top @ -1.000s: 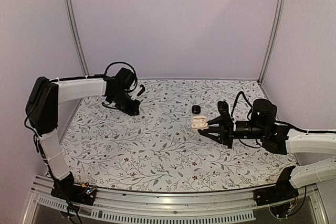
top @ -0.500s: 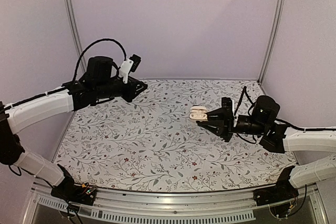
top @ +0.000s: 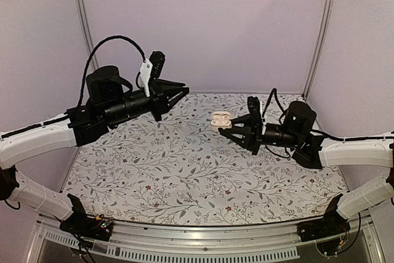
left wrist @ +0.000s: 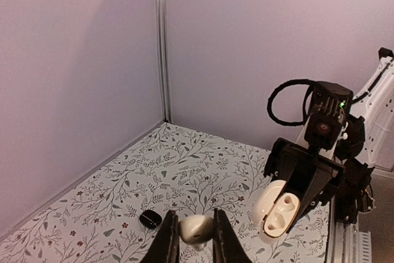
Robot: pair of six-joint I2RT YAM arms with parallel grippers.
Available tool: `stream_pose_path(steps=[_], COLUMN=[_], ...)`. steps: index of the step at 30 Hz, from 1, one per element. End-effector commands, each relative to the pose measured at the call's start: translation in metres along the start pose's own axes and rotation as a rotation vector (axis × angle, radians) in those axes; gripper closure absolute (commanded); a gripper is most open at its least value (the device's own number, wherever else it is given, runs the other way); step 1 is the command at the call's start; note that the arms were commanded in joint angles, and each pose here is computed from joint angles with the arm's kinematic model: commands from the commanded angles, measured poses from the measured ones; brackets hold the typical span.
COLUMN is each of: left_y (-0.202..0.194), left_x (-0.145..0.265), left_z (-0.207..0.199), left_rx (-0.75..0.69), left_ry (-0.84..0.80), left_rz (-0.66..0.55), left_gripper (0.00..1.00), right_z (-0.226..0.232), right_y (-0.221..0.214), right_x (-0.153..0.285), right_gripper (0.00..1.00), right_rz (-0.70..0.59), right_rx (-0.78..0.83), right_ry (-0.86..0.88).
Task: Insert the wireless bluetooth earbuds into the charging case
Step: Insert the left earbud into the left side groove of the charging case.
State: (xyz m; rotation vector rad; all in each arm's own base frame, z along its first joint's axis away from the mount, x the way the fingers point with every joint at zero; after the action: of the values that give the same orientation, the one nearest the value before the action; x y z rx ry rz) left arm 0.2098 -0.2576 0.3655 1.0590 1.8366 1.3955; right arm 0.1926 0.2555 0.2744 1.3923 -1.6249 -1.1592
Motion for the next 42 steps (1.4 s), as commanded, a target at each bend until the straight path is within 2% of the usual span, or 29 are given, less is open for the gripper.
stream_pose_path(steps=[1, 11, 28, 42], left_y=[-0.003, -0.02, -0.049, -0.055], left_x=[-0.005, -0.013, -0.03, -0.039], left_z=[-0.013, -0.025, -0.045, -0.043], left_rx=[-0.028, -0.092, -0.131, -0.166], left_ry=[-0.044, -0.065, -0.127, -0.046], left_rz=[-0.036, 0.012, 0.106, 0.122], left_gripper=[0.88, 0.89, 0.9, 0.9], right_z=[-0.009, -0.012, -0.012, -0.009], right_y=[0.01, 0.002, 0.005, 0.006], right_x=[-0.01, -0.019, -0.02, -0.019], right_gripper=[1.0, 1.0, 1.0, 1.0], right_rz=[-0.045, -0.051, -0.072, -0.086], right_rx=[-0.092, -0.158, -0.147, -0.135], right_ry=[-0.025, -0.013, -0.001, 0.039])
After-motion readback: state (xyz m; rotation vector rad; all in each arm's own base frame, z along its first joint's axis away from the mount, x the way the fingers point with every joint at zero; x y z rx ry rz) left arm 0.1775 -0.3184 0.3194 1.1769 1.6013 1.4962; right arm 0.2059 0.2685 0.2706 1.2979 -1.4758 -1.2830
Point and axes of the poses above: each gripper's point midway between its finger pads, its own x axis back along the fingers, its own z axis along the line the jaws close on, y = z × x, the point moved 10 cm from there along x, back along the fingers, and after that the axes turned 15 degrees about x, right-handed, at the moved point
